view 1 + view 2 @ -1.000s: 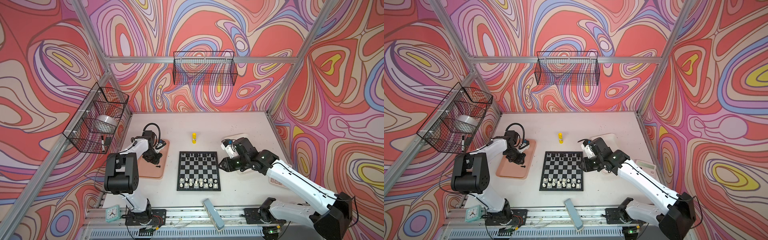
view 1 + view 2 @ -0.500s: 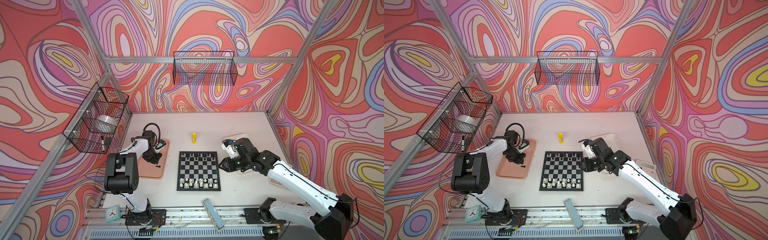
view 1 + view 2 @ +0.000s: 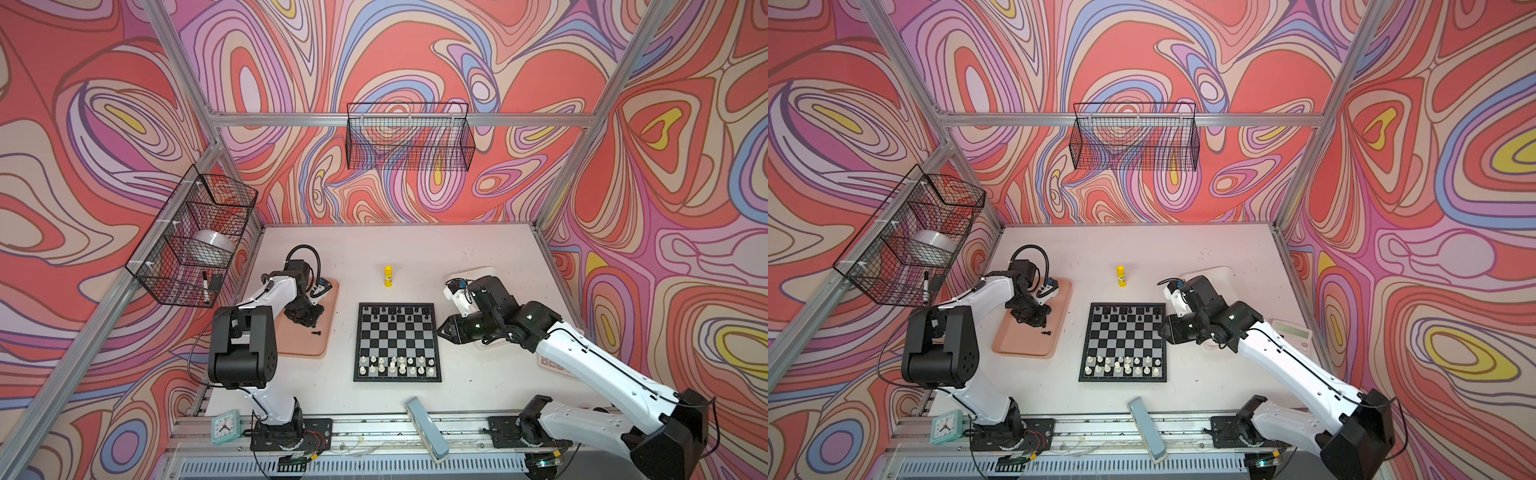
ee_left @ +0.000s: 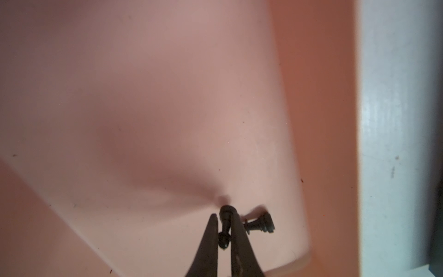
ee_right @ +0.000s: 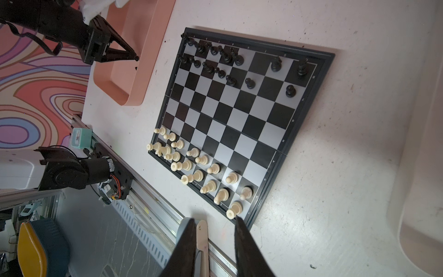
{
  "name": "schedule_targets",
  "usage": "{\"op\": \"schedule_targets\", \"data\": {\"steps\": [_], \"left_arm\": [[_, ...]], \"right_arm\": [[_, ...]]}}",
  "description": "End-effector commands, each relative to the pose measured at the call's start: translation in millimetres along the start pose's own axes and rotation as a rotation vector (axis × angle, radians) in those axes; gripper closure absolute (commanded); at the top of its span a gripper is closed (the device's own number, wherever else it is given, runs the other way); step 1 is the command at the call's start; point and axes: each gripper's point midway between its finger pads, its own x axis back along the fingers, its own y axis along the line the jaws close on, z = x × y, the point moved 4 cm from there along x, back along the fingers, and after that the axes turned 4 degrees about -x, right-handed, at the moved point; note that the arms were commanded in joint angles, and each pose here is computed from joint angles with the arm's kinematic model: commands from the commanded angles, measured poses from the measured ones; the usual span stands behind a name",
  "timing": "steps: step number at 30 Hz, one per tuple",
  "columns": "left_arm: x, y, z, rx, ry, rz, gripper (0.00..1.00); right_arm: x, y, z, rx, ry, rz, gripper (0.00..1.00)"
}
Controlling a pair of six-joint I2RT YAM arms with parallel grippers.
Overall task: Set up the chess pieces on the board
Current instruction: 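Lower the left gripper onto the black pawn in the pink tray and close, then lift the black pawn with the left gripper and carry it over the board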
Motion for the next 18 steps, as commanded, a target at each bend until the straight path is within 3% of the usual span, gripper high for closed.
{"op": "schedule_targets", "data": {"steps": [1, 9, 18], "left_arm": [[23.1, 2.6, -5.4, -0.009, -0.031, -0.016, 0.88], [43.0, -13.8, -25.1, -0.082, -0.063, -0.055, 0.87], [77.1, -70.7, -73.3, -0.219, -0.141, -0.047, 0.87]], "right_arm": [[-1.0, -4.5, 2.7, -0.004, 0.000, 0.015, 0.72], [-3.1, -4.8, 3.4, -0.005, 0.004, 0.011, 0.72], [-1.3, -8.0, 6.2, -0.009, -0.001, 0.023, 0.72]]}}
